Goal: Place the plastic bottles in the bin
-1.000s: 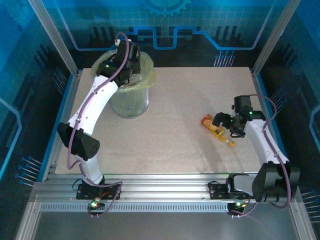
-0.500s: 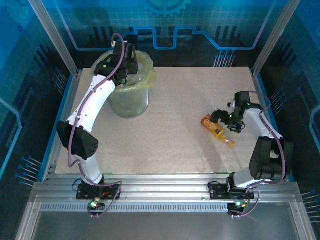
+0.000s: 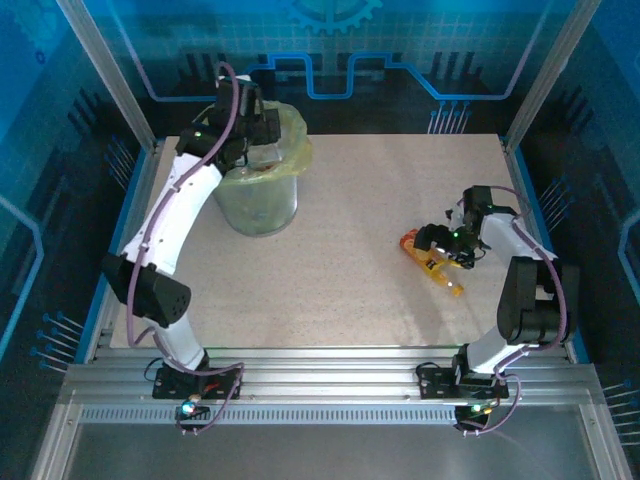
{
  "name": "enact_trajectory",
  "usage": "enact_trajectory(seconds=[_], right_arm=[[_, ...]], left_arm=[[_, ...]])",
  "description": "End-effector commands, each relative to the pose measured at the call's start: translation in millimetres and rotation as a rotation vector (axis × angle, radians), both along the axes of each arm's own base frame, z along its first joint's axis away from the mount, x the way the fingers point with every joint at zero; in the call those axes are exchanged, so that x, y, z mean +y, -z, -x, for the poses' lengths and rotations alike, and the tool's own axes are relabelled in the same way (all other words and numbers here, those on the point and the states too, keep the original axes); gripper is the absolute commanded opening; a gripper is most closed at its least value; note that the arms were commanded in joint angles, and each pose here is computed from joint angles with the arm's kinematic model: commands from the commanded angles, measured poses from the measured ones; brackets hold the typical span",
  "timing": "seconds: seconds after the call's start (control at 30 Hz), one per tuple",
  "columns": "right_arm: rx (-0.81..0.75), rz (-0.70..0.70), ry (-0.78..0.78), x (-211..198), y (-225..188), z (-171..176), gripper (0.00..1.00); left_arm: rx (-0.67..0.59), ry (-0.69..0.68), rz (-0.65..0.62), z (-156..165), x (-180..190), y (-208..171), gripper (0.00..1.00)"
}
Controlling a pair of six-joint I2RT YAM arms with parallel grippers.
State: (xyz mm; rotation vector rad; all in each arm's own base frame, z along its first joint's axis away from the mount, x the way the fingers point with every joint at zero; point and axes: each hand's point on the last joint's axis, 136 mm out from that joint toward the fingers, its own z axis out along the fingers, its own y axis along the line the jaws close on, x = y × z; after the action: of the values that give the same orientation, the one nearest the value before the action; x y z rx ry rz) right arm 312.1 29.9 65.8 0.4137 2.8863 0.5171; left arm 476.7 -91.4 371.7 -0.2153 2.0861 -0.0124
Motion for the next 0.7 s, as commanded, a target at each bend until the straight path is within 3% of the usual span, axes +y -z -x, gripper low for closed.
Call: enact_trajectory(seconds=[0.0, 0.37, 0.67], right_arm=[[0.026, -0.020, -0.045, 15, 5, 9, 0.98], [0.085, 0.104, -0.138, 34, 17, 16, 0.96], [0.117, 0.241, -0.241, 43, 34, -5, 0.94]], left_arm=[[-0.138, 0.030, 0.064, 22, 4, -51, 0.97], [-0.247, 0.011, 0.115, 70, 20, -78, 0.99], [-0.240, -0.114, 0.112, 87, 61, -66, 0.99]])
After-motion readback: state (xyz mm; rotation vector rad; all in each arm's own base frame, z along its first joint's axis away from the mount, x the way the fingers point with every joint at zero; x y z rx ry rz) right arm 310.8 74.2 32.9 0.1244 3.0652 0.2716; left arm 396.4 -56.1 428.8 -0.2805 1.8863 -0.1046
